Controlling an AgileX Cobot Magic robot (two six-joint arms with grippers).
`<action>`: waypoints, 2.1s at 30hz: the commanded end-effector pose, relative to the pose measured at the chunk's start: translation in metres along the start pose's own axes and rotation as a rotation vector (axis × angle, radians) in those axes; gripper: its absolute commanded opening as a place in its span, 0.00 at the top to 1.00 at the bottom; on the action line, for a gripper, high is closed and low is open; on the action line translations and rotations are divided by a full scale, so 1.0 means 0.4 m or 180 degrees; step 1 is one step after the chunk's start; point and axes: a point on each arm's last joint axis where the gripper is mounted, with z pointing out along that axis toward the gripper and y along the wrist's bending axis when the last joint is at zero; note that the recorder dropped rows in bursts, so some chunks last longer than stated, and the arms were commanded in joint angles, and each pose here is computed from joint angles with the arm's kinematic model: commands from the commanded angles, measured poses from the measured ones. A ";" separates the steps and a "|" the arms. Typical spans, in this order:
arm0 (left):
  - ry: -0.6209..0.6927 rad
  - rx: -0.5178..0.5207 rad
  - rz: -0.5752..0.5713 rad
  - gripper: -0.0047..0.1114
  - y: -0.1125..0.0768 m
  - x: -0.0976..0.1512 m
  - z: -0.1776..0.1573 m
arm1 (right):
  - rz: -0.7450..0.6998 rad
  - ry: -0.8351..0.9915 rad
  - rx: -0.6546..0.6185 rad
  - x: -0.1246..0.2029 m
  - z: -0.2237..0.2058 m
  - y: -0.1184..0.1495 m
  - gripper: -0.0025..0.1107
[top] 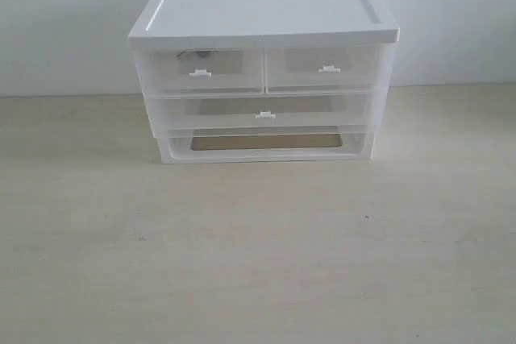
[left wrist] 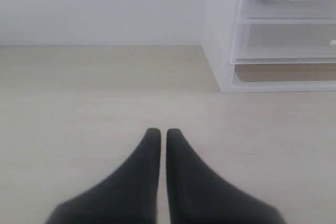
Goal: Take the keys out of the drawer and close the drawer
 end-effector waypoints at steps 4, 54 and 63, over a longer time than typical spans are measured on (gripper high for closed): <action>-0.0009 -0.0040 0.0189 0.92 0.003 0.002 0.000 | 0.0001 -0.0028 0.0005 -0.001 -0.001 0.000 0.98; -0.0282 0.1934 0.2958 0.56 -0.292 -0.367 0.534 | 0.0001 -0.0033 0.0005 -0.002 -0.001 0.000 0.98; -0.0055 0.1929 0.3537 0.56 -0.339 -0.274 0.601 | 0.0001 -0.0033 0.0005 -0.002 -0.001 0.000 0.98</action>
